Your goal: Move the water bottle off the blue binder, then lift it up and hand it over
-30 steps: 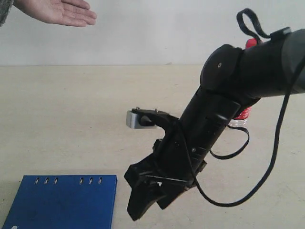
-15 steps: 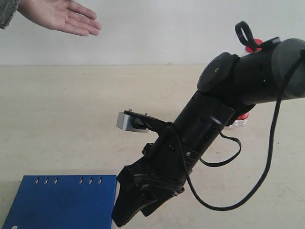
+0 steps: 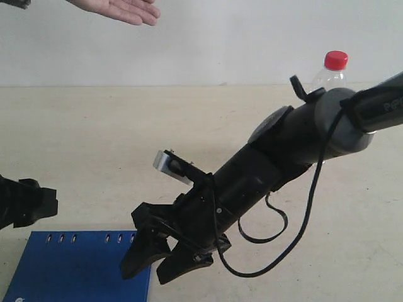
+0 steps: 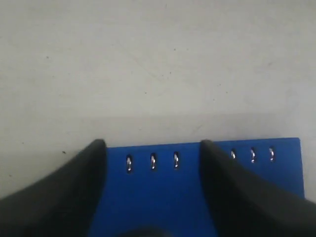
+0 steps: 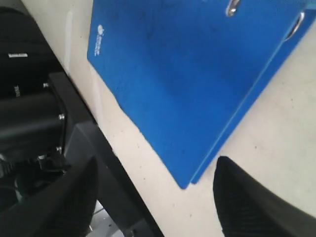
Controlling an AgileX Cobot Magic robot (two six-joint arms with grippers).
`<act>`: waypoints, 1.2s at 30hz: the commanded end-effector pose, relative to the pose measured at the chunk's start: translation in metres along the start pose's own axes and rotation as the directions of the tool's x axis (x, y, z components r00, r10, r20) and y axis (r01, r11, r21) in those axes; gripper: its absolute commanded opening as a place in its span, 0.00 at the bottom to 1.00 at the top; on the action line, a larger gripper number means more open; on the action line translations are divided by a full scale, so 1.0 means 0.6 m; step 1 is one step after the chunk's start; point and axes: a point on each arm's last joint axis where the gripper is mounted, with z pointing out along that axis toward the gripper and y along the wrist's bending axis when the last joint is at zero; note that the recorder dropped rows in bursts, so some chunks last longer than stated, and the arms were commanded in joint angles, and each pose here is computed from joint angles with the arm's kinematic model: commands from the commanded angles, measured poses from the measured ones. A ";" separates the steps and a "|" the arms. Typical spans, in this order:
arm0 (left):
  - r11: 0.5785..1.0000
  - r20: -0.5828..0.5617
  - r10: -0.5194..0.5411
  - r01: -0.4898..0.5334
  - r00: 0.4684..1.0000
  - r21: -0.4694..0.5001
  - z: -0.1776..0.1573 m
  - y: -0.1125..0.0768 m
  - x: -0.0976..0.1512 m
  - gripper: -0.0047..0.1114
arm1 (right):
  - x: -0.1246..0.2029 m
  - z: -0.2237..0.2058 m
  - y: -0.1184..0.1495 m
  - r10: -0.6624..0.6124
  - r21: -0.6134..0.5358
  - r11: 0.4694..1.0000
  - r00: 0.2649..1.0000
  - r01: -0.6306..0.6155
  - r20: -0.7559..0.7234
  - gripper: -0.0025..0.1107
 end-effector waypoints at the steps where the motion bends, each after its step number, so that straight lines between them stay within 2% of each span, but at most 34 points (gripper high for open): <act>1: 1.000 -0.099 -0.018 0.018 0.995 0.001 0.021 0.000 0.005 0.62 | -0.007 0.007 -0.007 -0.028 -0.011 1.000 0.999 0.028 0.031 0.55; 7: 0.999 -0.205 -0.031 0.028 0.978 -0.021 0.052 0.007 0.021 0.61 | -0.020 0.007 -0.022 -0.044 0.079 0.996 0.993 0.036 0.109 0.55; 11: 0.998 -0.214 -0.057 0.054 0.975 -0.021 0.056 0.006 0.023 0.61 | -0.021 0.007 -0.023 -0.079 0.086 0.994 0.990 0.070 0.114 0.55; 15: 0.998 -0.214 -0.057 0.054 0.975 -0.021 0.056 0.006 0.023 0.61 | -0.027 0.013 -0.032 -0.053 0.090 0.995 0.987 0.040 0.150 0.55; 22: 0.998 -0.228 -0.062 0.060 0.972 -0.015 0.056 0.005 0.025 0.61 | -0.041 0.033 -0.029 0.033 -0.151 0.988 0.973 0.002 0.227 0.55; 26: 0.998 -0.261 -0.061 0.062 0.963 -0.003 0.054 0.003 0.029 0.61 | -0.036 0.031 -0.011 -0.068 -0.248 0.961 0.973 0.123 0.221 0.55; 29: 0.998 -0.280 -0.051 0.059 0.959 0.017 0.054 0.000 0.032 0.61 | -0.026 0.025 0.010 -0.156 -0.364 0.904 0.966 0.224 0.207 0.55; 31: 0.998 -0.281 -0.047 0.056 0.959 0.023 0.053 -0.001 0.032 0.61 | -0.026 0.024 0.011 -0.181 -0.368 0.895 0.959 0.253 0.218 0.55; 36: 0.998 -0.280 -0.049 0.059 0.959 0.024 0.053 -0.001 0.032 0.61 | -0.026 0.025 0.010 -0.163 -0.371 0.899 0.964 0.233 0.210 0.55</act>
